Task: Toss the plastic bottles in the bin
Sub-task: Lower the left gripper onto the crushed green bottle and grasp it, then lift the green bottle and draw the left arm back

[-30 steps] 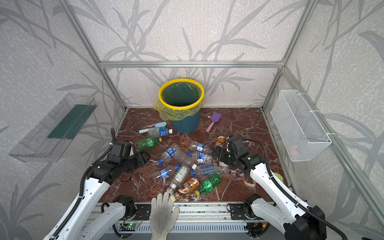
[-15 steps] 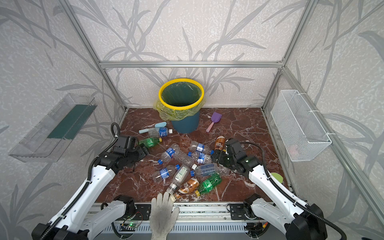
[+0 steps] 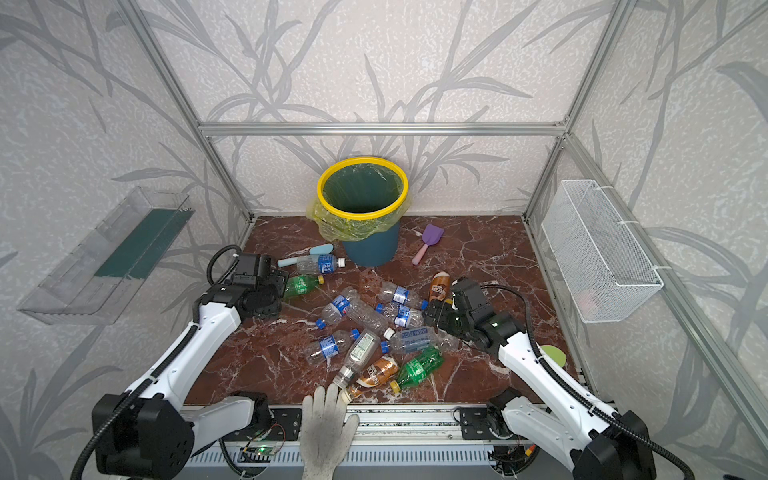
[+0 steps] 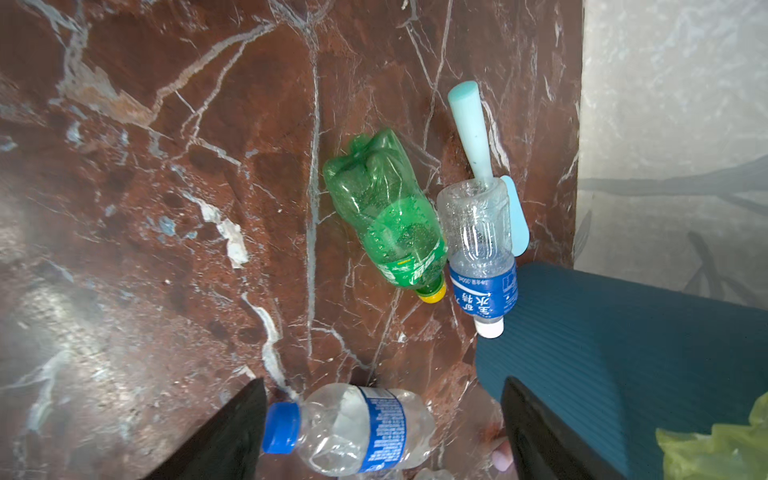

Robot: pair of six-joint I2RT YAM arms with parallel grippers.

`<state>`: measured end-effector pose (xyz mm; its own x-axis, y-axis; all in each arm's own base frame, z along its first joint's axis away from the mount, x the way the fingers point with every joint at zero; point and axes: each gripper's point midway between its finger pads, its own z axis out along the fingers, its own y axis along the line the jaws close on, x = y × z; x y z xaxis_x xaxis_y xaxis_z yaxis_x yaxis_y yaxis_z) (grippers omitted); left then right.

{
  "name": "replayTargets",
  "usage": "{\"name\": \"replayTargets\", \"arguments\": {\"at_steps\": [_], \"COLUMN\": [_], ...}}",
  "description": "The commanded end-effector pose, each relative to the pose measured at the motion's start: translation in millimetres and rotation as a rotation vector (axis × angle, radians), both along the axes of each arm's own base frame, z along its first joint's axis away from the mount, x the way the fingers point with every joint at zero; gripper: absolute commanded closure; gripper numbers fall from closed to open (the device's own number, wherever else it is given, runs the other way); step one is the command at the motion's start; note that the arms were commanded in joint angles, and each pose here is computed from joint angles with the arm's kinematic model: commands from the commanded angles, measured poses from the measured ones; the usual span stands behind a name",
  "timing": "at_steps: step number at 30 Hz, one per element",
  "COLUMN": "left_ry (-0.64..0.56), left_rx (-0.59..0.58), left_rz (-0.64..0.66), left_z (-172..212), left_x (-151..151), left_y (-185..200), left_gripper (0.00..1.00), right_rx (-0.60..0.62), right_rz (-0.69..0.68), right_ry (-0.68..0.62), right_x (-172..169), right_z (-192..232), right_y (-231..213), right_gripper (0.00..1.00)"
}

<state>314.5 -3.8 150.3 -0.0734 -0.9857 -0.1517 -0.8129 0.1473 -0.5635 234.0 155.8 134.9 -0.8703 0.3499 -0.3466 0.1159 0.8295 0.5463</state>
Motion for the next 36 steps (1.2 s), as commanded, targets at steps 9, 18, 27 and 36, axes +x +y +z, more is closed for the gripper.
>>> {"name": "replayTargets", "arguments": {"at_steps": [9, 18, 27, 36], "left_ry": [0.019, 0.192, 0.261, 0.295], "left_rx": [-0.075, -0.173, -0.166, -0.158], "left_rz": [0.277, 0.243, 0.259, 0.197], "left_z": [-13, -58, -87, -107], "left_x": [52, 76, 75, 90], "left_y": [13, -10, -8, -4], "left_gripper": [0.01, 0.05, 0.07, 0.18], "right_rx": [-0.022, -0.05, -0.073, -0.082], "right_rz": [-0.011, -0.002, 0.002, 0.006], "right_ry": [-0.047, -0.043, -0.041, -0.033], "right_x": [-1, -1, 2, 4], "right_z": [12, 9, 3, -5], "right_y": [-8, -10, -11, -10], "right_gripper": [0.08, 0.07, 0.07, 0.07]}}
